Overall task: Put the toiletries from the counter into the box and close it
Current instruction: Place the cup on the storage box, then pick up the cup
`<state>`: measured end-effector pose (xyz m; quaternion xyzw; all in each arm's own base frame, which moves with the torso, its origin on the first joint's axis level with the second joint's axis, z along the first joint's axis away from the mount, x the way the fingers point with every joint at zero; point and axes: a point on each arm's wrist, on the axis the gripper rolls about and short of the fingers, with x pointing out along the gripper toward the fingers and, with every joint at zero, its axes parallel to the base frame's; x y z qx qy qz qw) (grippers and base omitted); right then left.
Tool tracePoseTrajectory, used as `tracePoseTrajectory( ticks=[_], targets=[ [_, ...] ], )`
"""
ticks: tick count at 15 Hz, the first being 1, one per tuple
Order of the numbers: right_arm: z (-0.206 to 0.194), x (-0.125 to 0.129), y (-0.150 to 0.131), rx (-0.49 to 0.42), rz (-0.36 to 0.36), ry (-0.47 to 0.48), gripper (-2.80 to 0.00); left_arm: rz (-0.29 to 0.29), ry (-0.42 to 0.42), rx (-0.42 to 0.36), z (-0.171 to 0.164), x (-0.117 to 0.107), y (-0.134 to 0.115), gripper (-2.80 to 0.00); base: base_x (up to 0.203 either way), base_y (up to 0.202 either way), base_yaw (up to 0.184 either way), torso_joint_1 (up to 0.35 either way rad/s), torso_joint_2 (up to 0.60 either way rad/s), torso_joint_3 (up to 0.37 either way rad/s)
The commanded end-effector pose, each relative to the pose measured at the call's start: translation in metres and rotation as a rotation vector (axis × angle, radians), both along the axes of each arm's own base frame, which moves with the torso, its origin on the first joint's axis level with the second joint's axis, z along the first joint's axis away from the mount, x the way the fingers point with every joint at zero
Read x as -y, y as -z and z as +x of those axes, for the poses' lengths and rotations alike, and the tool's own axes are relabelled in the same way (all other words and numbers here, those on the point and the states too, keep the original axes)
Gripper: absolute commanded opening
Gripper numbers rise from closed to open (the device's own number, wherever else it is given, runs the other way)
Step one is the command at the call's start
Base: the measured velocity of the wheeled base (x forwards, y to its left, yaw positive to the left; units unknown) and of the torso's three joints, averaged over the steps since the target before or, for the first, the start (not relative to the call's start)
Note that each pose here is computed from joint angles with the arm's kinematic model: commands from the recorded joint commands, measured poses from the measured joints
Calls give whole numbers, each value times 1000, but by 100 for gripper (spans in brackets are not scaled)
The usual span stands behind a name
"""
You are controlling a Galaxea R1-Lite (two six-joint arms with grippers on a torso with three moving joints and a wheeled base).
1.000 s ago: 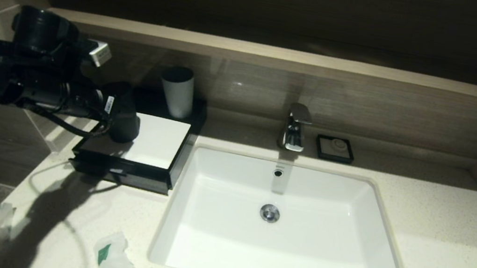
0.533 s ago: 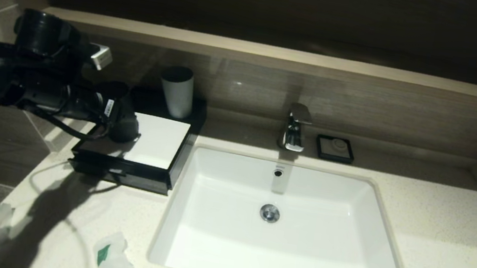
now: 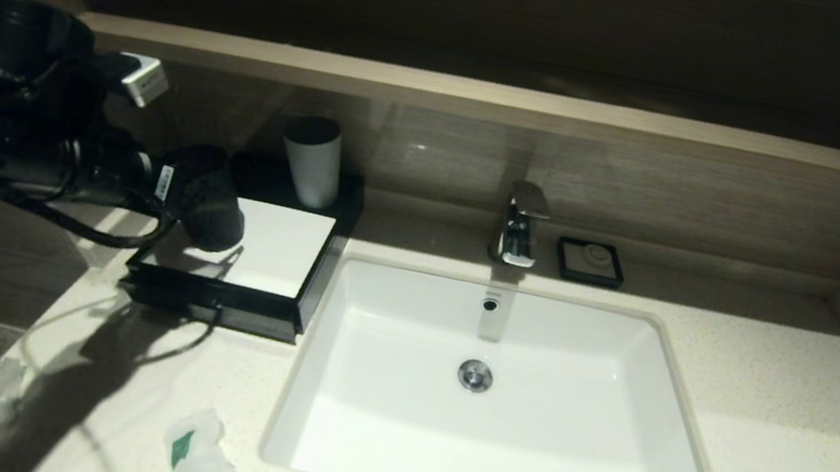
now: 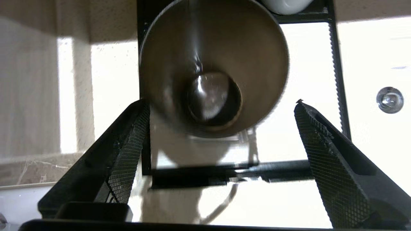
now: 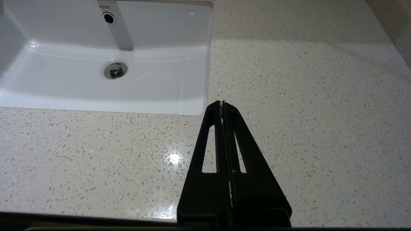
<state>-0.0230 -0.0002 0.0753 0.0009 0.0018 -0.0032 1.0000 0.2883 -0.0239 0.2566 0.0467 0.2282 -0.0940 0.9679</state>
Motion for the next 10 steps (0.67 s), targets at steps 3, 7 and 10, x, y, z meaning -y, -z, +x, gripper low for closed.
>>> tracePoseTrajectory(
  ticks=[3, 7, 10],
  targets=[
    [0, 0, 0, -1, 0, 0, -280, -20, -8, 60, -48, -4, 2, 0, 0, 0, 0, 0, 0, 0],
    [0, 0, 0, -1, 0, 0, -280, -50, -26, 34, -64, -5, 30, -280, 0, 0, 0, 0, 0, 0],
    [0, 0, 0, -1, 0, 0, -280, -72, -38, 51, -64, -6, 45, -280, 0, 0, 0, 0, 0, 0]
  ],
)
